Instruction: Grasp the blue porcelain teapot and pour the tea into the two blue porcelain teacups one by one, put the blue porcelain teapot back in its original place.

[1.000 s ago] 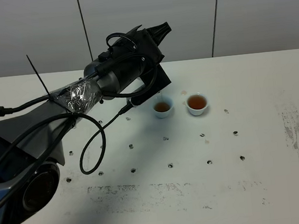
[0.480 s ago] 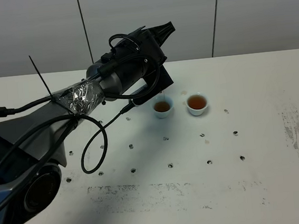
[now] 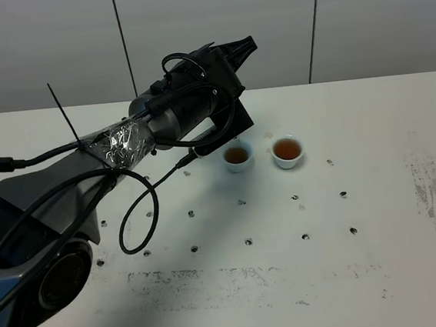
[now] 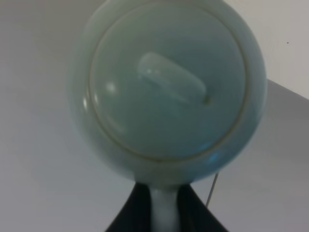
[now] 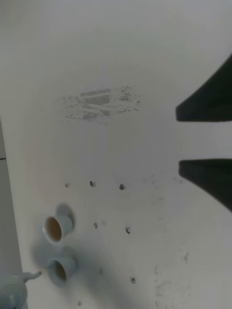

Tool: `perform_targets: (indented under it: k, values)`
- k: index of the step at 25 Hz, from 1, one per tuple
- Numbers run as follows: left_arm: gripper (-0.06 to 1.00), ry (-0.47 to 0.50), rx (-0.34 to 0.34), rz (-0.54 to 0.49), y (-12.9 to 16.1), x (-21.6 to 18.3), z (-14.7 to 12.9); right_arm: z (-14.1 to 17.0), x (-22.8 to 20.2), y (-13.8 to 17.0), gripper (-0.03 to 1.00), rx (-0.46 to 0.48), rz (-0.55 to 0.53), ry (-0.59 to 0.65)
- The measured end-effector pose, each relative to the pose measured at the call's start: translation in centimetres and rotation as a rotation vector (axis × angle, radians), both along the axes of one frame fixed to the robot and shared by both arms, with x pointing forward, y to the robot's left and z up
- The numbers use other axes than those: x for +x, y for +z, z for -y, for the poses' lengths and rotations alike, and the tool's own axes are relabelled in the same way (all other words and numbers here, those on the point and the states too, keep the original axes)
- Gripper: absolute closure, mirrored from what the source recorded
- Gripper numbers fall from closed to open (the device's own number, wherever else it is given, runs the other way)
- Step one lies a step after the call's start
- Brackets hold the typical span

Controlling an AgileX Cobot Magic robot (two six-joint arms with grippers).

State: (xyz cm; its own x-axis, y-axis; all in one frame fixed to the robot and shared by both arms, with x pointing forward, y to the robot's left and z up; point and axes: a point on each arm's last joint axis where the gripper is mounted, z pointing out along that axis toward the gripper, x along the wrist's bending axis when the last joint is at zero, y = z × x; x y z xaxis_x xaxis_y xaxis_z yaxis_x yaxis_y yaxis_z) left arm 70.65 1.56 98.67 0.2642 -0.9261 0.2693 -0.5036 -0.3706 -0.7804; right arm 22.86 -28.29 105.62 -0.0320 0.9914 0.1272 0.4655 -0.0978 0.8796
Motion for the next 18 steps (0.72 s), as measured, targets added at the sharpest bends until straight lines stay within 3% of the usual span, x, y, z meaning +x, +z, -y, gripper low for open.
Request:
perform_targets:
  k: [18]
  values:
    - [0.82, -0.014, 0.015, -0.004, -0.31, -0.01, 0.17, 0.0, 0.0, 0.0, 0.76, 0.0, 0.0, 0.0]
